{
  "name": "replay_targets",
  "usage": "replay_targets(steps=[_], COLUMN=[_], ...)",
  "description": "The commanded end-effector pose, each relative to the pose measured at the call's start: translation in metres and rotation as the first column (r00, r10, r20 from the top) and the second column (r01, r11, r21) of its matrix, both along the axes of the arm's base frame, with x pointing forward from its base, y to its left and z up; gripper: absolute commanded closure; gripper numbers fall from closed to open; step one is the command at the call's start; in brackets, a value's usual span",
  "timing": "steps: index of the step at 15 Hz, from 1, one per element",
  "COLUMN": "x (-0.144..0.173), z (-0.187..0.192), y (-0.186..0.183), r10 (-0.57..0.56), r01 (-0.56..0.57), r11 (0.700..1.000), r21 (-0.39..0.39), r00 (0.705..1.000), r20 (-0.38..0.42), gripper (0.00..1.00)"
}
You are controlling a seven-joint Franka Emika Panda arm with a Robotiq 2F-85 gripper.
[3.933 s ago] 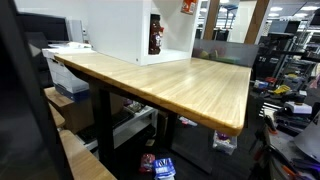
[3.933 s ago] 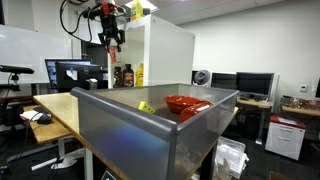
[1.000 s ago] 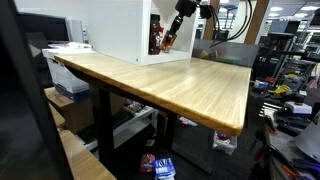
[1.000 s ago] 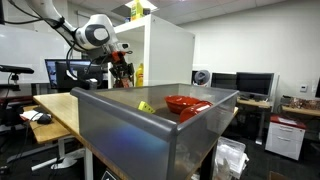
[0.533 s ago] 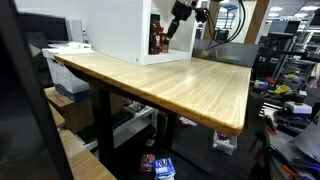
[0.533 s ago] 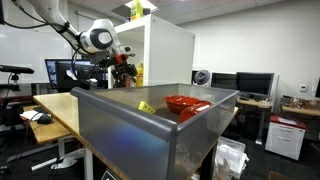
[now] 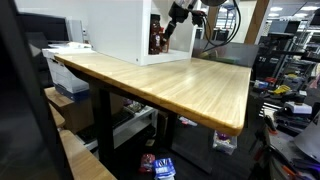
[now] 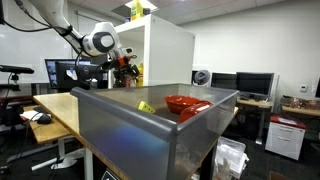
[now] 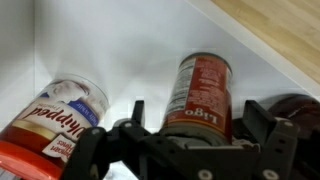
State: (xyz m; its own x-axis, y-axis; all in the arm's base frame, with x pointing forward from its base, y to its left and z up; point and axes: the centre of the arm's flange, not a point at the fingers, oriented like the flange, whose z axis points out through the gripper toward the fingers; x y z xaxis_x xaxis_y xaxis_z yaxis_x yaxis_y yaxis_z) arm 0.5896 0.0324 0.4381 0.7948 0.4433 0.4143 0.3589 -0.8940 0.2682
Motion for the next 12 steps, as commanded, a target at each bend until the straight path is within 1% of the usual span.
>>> replay_targets(steps=[1, 4, 8, 12], x=[0.003, -0.004, -0.018, -0.029], z=[0.002, 0.007, 0.007, 0.001], y=[-0.005, -0.011, -0.014, -0.013], r10=[-0.072, -0.135, -0.216, -0.236], r01=[0.07, 0.131, 0.208, 0.228], r11=[0.997, 0.99, 0.974, 0.969], r21=[0.029, 0.051, 0.092, 0.1], r00=[0.995, 0.986, 0.972, 0.968], r20=[0.069, 0.092, 0.088, 0.083], gripper=[0.0, 0.0, 0.0, 0.0])
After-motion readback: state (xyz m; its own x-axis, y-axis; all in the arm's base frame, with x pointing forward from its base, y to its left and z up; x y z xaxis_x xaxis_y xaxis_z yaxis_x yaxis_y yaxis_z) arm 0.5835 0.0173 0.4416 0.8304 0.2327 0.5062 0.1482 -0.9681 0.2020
